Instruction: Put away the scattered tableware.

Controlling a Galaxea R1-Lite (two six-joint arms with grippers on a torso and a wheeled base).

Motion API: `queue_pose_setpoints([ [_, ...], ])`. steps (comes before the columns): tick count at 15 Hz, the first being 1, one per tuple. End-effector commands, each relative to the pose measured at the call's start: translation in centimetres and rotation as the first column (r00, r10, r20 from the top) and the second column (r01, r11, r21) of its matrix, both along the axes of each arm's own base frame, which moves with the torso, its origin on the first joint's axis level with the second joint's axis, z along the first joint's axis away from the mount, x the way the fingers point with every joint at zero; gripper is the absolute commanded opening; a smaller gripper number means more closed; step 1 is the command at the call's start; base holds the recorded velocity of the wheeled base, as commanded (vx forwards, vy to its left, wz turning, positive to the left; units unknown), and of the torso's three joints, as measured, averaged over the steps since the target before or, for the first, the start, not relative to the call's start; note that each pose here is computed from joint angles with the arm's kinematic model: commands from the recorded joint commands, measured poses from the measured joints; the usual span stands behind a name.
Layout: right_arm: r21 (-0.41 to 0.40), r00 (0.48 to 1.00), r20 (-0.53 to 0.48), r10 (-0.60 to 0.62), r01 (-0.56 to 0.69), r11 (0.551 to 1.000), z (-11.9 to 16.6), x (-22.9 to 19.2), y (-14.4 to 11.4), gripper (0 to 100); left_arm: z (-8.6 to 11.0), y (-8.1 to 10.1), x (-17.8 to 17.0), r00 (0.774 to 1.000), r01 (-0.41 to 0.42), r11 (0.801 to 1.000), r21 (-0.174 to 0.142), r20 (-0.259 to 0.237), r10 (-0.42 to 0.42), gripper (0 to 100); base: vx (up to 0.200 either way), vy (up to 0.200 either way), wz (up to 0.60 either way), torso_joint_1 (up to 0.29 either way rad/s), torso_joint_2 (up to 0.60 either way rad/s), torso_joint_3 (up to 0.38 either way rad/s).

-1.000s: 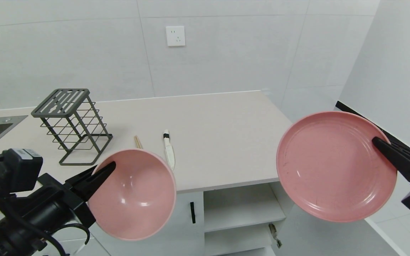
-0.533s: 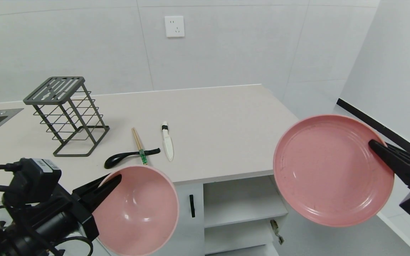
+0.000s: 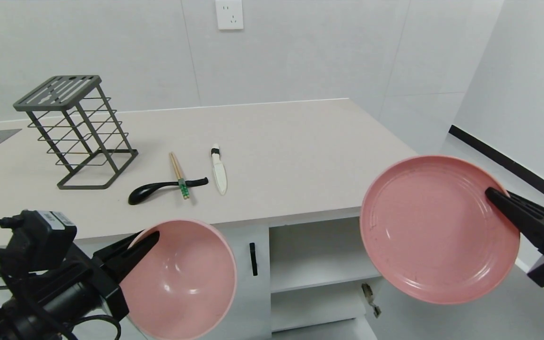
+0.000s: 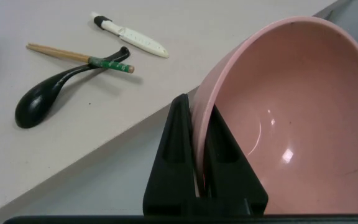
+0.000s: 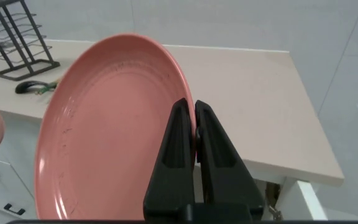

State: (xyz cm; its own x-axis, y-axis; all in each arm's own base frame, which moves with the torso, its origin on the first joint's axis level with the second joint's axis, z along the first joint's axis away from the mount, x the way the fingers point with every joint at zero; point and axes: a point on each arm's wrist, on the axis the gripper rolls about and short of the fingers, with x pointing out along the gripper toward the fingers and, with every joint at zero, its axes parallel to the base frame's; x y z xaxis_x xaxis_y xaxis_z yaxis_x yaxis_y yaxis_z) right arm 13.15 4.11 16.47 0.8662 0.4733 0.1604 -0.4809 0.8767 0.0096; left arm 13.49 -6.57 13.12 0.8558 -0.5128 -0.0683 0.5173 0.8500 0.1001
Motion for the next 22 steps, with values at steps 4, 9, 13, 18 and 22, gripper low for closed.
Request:
queue_pose_setpoints([
  [4,-0.007,1.000,-0.020,0.010,-0.010,1.000,-0.4,0.0,0.2,0,0.0,0.0,0.0,1.000,0.000,1.000,0.000,0.000,0.000,0,0.000,0.000,0.00,-0.111,0.22,0.109],
  [9,-0.012,0.999,-0.037,0.012,-0.012,1.000,-0.7,0.0,0.2,0,0.0,0.0,0.0,1.000,0.000,1.000,0.001,-0.002,0.000,0,0.000,0.000,0.00,-0.234,0.45,0.213],
  [13,-0.028,0.996,-0.090,0.021,-0.024,0.999,-1.6,0.3,0.4,0,-0.1,0.0,0.0,1.000,0.000,1.000,0.002,-0.004,0.000,0,0.000,0.000,0.00,-0.255,0.46,0.214],
  [18,-0.047,0.988,-0.149,0.031,-0.038,0.998,-2.5,0.7,0.8,0,-0.1,0.0,0.1,1.000,0.002,1.000,0.005,-0.010,-0.002,0,0.000,0.000,0.00,-0.252,0.36,0.143],
  [22,-0.085,0.955,-0.288,0.071,-0.099,0.991,-5.0,2.6,2.3,0,-0.9,0.0,-0.1,0.996,0.004,0.999,0.039,-0.084,0.000,0,0.000,0.000,0.00,-0.200,0.31,0.124],
])
